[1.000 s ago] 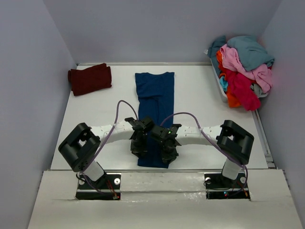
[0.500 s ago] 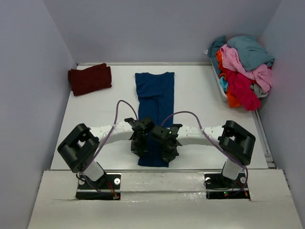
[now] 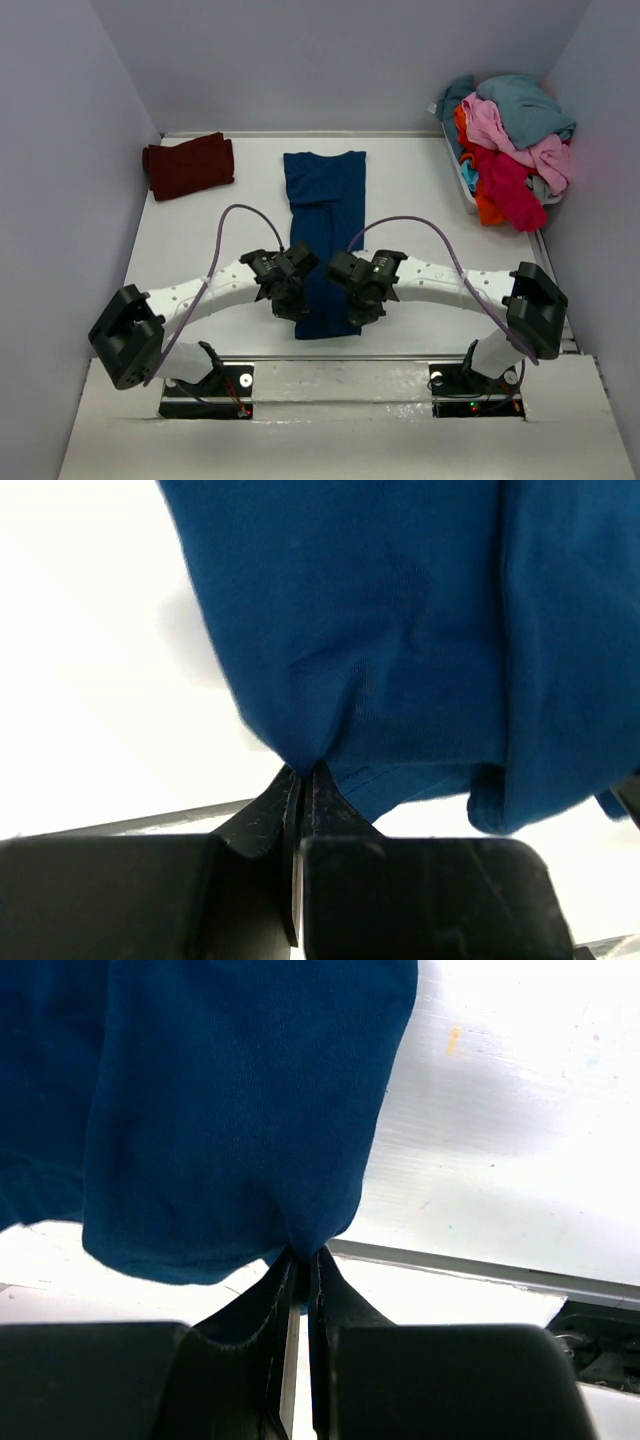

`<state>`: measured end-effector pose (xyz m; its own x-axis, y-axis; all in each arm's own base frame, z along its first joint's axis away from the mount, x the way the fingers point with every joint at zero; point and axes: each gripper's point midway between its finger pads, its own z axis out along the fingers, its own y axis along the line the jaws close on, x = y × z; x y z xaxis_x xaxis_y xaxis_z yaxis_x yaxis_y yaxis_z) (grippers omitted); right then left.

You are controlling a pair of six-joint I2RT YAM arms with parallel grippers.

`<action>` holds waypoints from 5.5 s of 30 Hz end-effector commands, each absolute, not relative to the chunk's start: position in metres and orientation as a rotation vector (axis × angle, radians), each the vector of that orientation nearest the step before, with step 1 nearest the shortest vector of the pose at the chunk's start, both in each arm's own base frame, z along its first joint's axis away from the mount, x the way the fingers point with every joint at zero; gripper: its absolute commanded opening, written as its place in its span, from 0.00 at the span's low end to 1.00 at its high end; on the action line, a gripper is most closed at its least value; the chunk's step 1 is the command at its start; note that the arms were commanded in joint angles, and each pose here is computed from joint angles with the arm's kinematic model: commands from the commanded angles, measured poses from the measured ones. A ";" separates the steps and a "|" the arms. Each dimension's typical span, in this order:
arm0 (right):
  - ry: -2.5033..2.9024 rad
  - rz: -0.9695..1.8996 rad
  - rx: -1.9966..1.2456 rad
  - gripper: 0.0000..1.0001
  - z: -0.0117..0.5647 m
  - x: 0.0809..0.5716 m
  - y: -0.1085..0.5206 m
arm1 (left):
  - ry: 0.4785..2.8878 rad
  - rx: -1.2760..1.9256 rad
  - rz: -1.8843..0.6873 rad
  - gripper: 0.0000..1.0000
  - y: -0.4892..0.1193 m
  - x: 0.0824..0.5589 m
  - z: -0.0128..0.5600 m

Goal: Fold and stack the t-shirts
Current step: Grab the bottom of the folded rectangular tshirt with both arms, then fold the folded rectangular tshirt in 1/3 of the way

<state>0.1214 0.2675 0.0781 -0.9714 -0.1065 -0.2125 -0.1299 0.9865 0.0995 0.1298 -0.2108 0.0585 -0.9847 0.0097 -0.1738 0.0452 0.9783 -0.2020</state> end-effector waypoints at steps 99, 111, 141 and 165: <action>2.603 -0.066 -0.081 0.34 0.099 0.384 0.270 | 2.536 -0.160 0.128 0.87 -0.191 0.425 0.083; 2.530 -0.064 -0.061 0.49 0.119 0.424 0.269 | 2.479 -0.165 0.102 0.87 -0.191 0.429 0.106; 2.805 0.013 -0.002 0.29 0.068 0.323 0.243 | 2.683 -0.050 0.107 0.85 -0.177 0.333 0.080; 2.694 -0.010 -0.071 0.33 0.092 0.383 0.272 | 2.660 -0.028 0.136 0.85 -0.186 0.370 0.081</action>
<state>0.3747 0.2675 0.0835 -0.9147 -0.0257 -0.4033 -0.0275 0.9996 -0.0012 0.3598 -0.1900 0.0726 -0.8973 -0.0083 -0.4414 -0.0431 0.9967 0.0689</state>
